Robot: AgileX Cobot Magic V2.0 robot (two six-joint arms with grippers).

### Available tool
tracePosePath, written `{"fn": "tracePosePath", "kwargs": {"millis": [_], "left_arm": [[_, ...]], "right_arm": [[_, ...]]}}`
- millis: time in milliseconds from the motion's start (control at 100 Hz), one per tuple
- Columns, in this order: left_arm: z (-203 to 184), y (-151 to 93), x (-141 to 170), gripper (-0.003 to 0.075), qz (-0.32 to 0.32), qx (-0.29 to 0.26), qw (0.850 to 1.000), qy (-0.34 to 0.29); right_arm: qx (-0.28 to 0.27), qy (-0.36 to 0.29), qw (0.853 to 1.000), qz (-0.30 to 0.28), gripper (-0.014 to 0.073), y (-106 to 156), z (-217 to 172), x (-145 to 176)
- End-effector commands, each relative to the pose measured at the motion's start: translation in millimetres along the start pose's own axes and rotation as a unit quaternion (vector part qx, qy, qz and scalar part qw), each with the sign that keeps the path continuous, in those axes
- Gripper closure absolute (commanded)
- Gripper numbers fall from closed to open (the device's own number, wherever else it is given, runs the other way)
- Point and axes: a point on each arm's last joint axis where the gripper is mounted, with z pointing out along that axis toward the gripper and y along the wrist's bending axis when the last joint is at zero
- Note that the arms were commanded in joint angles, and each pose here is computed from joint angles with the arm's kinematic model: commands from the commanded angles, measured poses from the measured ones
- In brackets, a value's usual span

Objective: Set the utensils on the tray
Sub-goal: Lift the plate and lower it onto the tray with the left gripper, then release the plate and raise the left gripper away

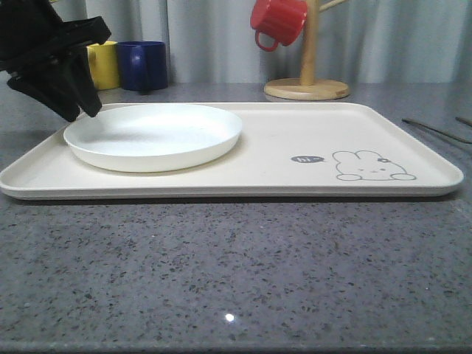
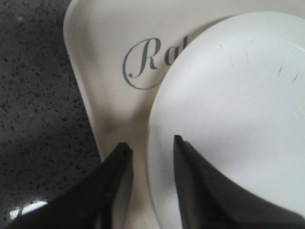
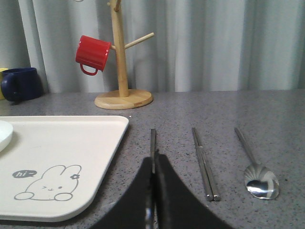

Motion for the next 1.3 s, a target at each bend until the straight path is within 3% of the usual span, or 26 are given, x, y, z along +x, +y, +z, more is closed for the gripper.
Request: {"fn": "tracePosePath", "kwargs": {"millis": [0, 240, 430, 760, 910, 1290], "left_arm": [[-23.7, -13.5, -10.4, 0.0406, 0.007, 0.015, 0.999, -0.048], [-48.4, -18.2, -13.5, 0.0398, 0.012, 0.006, 0.993, -0.117], [-86.0, -22.5, 4.8, 0.0398, 0.019, -0.012, 0.979, -0.201], [-140.4, -25.0, 74.3, 0.0398, 0.027, -0.043, 0.939, -0.34], [-159.0, -24.4, 108.7, 0.0398, 0.03, -0.053, 0.912, -0.405], [-178.6, -22.3, 184.4, 0.0399, 0.059, -0.068, 0.871, -0.482]], "right_arm": [[-0.002, -0.05, 0.999, -0.003, 0.0664, 0.5, -1.9, -7.9], [-0.002, -0.05, 0.999, -0.003, 0.0664, 0.5, -1.9, -7.9], [-0.002, -0.05, 0.999, -0.003, 0.0664, 0.5, -1.9, -7.9], [-0.002, -0.05, 0.999, -0.003, 0.0664, 0.5, -1.9, -7.9], [-0.002, -0.05, 0.999, -0.003, 0.0664, 0.5, -1.9, -7.9], [-0.005, -0.075, 0.997, -0.003, 0.0664, 1.0, -2.4, -12.4]]}}
